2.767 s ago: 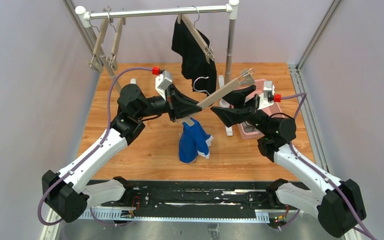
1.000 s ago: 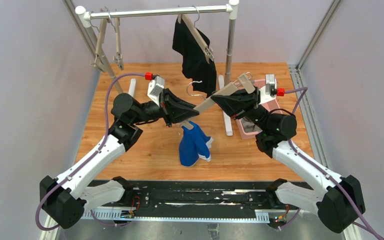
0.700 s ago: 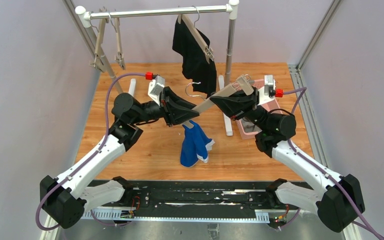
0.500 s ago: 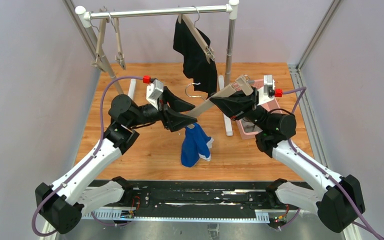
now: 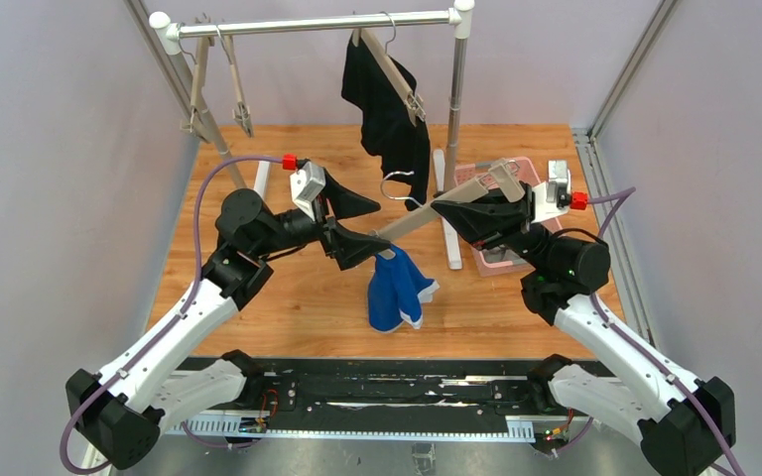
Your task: Remove the underwear clipped to the hanger
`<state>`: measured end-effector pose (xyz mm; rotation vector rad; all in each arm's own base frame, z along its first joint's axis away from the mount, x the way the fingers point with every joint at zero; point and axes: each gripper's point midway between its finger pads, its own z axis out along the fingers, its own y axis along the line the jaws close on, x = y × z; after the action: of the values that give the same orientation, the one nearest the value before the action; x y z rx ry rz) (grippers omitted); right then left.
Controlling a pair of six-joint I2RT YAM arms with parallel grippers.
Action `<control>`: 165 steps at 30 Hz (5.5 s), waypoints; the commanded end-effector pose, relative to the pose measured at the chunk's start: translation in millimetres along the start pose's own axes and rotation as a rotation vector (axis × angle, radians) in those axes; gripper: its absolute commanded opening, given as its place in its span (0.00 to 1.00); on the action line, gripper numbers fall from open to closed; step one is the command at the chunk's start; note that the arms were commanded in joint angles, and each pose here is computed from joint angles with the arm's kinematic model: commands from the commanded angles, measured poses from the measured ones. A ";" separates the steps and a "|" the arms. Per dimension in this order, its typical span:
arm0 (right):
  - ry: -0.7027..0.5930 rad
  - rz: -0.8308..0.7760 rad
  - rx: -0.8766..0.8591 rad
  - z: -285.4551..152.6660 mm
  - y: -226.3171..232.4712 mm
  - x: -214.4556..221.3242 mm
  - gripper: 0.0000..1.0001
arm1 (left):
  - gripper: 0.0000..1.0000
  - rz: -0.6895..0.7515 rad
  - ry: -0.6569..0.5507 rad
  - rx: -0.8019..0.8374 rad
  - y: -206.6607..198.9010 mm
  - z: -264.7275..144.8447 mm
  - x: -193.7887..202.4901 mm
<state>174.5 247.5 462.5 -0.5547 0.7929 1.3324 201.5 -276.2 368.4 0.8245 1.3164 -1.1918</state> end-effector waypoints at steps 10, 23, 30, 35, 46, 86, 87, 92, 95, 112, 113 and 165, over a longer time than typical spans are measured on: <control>-0.043 -0.039 -0.026 1.9 10.6 -16.7 0.00 | 0.57 -0.060 -0.049 0.159 -21.4 5.3 2.7; -0.021 -0.031 -0.008 6.5 -1.6 -6.1 0.01 | 0.20 -0.028 -0.055 0.169 -17.8 14.6 -12.4; -0.009 -0.026 -0.012 8.7 -3.8 -3.1 0.01 | 0.50 -0.010 -0.087 0.194 -22.1 18.1 -29.1; 0.000 -0.017 -0.008 8.3 -6.1 1.2 0.01 | 0.52 -0.006 -0.097 0.209 -26.4 18.0 -37.8; -0.011 -0.019 -0.014 9.6 -4.0 -2.8 0.01 | 0.51 -0.045 -0.063 0.200 -20.2 19.4 -19.1; 0.556 -0.113 0.369 -71.1 -51.7 111.5 0.66 | 0.00 -0.065 0.233 -0.618 33.4 -101.7 12.4; 0.630 -0.138 0.405 -82.3 -53.6 122.9 0.66 | 0.00 -0.066 0.251 -0.685 36.5 -115.9 16.0; 0.954 -0.158 0.498 -137.8 -50.4 185.8 0.67 | 0.00 -0.083 0.290 -0.898 45.7 -159.4 23.1; 1.101 -0.139 0.534 -168.9 -44.7 223.3 0.68 | 0.00 -0.098 0.309 -0.957 54.5 -164.9 30.5; 1.537 0.063 0.528 -237.3 -15.2 343.4 0.60 | 0.00 -0.098 0.241 -0.962 92.2 -116.2 0.9; 1.561 0.062 0.536 -240.7 -16.1 347.7 0.53 | 0.00 -0.100 0.232 -0.974 93.5 -115.6 -4.4; 0.777 -0.617 1.402 -211.1 -192.5 -1.0 0.01 | 0.00 -0.091 -0.119 -1.349 179.6 -70.6 -163.9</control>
<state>304.9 66.9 301.4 -0.1363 1.8009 -0.2069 373.2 -147.0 454.0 -0.2422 1.7591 -0.2172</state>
